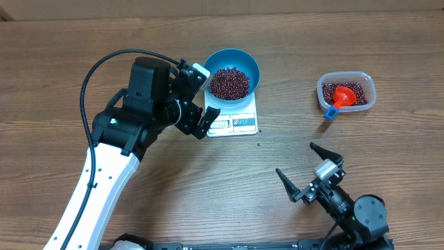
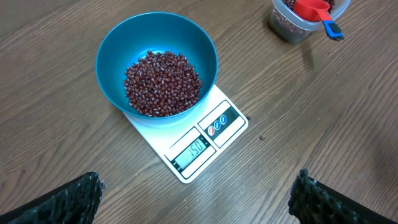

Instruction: Scoop item into bowl and weigh 150g on scale

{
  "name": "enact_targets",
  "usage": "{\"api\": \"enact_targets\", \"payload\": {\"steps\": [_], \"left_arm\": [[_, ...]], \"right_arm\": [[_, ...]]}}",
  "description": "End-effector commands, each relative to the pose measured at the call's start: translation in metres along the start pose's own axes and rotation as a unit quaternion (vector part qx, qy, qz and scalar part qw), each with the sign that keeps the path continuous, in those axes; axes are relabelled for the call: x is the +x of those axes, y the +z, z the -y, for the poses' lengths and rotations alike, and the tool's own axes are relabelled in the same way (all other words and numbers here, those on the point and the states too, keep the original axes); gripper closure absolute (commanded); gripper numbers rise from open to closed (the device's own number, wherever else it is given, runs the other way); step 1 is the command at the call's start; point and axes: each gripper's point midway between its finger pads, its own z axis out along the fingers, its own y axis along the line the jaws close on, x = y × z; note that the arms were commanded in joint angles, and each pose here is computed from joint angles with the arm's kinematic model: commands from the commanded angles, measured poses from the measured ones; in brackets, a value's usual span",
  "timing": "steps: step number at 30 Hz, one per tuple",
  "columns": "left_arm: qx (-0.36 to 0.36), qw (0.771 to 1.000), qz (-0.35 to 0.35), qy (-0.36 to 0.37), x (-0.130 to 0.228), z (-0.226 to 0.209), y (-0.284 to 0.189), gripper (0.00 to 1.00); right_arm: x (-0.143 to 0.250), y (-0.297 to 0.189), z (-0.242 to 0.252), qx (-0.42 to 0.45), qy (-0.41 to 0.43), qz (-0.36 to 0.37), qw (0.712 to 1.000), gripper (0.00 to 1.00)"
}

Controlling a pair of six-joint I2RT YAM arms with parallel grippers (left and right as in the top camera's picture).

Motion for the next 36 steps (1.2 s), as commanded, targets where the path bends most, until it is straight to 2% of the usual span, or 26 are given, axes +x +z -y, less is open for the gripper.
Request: {"api": "enact_targets", "payload": {"steps": [1,4,9,36], "left_arm": [[0.004,1.0,0.013,0.015,-0.007,0.003,-0.007,0.0],[0.004,1.0,0.013,0.015,-0.007,0.003,-0.007,0.0],[0.004,1.0,0.013,0.015,-0.007,0.003,-0.007,0.0],[0.004,1.0,0.013,0.015,-0.007,0.003,-0.007,0.0]], "right_arm": [[-0.003,0.002,0.009,0.024,-0.008,0.03,0.999,0.0],[-0.002,0.006,0.015,0.041,-0.015,0.056,0.997,0.0],[0.015,0.007,0.02,0.055,-0.009,0.027,0.998,0.0],[0.015,0.007,0.022,0.062,-0.007,0.026,0.998,0.0]]}}
